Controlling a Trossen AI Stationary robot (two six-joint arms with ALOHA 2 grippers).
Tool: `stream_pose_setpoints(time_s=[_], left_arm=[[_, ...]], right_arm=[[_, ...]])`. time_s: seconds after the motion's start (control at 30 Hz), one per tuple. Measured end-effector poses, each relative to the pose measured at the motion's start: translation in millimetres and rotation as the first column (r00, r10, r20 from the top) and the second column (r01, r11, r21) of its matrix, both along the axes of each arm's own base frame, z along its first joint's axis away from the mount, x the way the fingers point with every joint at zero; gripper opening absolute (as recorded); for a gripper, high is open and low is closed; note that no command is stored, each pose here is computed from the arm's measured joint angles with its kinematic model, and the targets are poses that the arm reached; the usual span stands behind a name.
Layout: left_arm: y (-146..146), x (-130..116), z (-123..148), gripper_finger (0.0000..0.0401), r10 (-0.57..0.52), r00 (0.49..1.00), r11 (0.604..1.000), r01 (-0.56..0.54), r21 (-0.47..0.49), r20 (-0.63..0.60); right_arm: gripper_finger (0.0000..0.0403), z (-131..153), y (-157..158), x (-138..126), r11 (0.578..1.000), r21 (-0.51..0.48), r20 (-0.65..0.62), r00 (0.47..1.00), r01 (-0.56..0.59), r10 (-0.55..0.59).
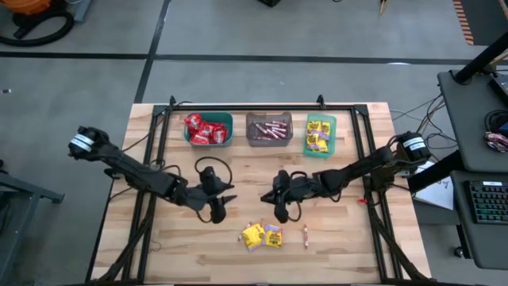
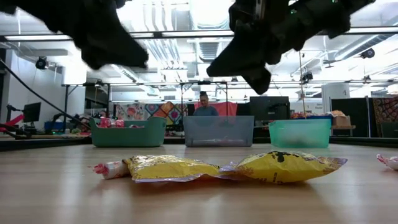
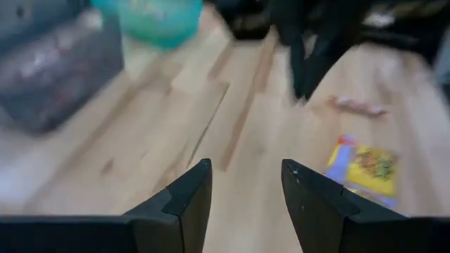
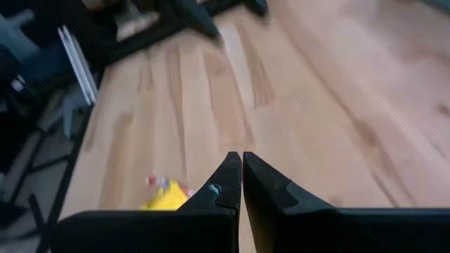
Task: Sort candy
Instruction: Put the white candy into the black bin
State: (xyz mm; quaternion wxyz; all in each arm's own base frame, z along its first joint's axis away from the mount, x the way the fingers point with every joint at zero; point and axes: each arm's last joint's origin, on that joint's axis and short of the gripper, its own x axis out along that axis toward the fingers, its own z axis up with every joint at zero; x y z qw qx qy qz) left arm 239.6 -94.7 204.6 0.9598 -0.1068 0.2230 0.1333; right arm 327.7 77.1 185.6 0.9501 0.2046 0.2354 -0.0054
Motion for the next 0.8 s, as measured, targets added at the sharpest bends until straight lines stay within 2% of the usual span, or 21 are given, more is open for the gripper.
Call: stream_pose_setpoints(time_s=[0.17, 0.27, 0.33, 0.43, 0.57, 0.7, 0.8], left_arm=[[4, -18, 25, 0.0153, -0.043, 0.997, 0.989, 0.034, 0.143, 0.061], [12, -31, 33, 0.0153, -0.065, 0.996, 0.978, 0.05, 0.204, 0.067], [17, -41, 35, 0.0153, -0.088, 0.995, 0.972, 0.075, 0.221, 0.049], [23, -56, 35, 0.0153, -0.116, 0.992, 0.967, 0.099, 0.233, 0.06], [30, -75, 25, 0.0153, -0.167, 0.98, 0.968, 0.141, 0.209, 0.113], [34, -86, 9, 0.0153, -0.205, 0.954, 0.972, 0.174, 0.156, 0.22], [37, -93, 2, 0.0153, -0.227, 0.937, 0.969, 0.188, 0.163, 0.267]], right_arm=[[0.0009, 5, 10, 1, 1.0, -0.014, -0.128, 0.992, -0.018, 0.016], [0.0009, 14, 15, 2, 0.999, 0.038, -0.209, 0.978, 0.024, -0.016], [0.0009, 19, 20, 0, 0.995, 0.068, -0.307, 0.951, 0.069, -0.045], [0.0009, 28, 32, -9, 0.987, 0.089, -0.471, 0.879, 0.135, -0.078], [0.0009, 48, 57, -25, 0.972, 0.096, -0.611, 0.783, 0.217, -0.114], [0.0009, 66, 80, -37, 0.947, 0.145, -0.666, 0.736, 0.286, -0.12], [0.0009, 70, 94, -44, 0.921, 0.211, -0.699, 0.709, 0.327, -0.092]])
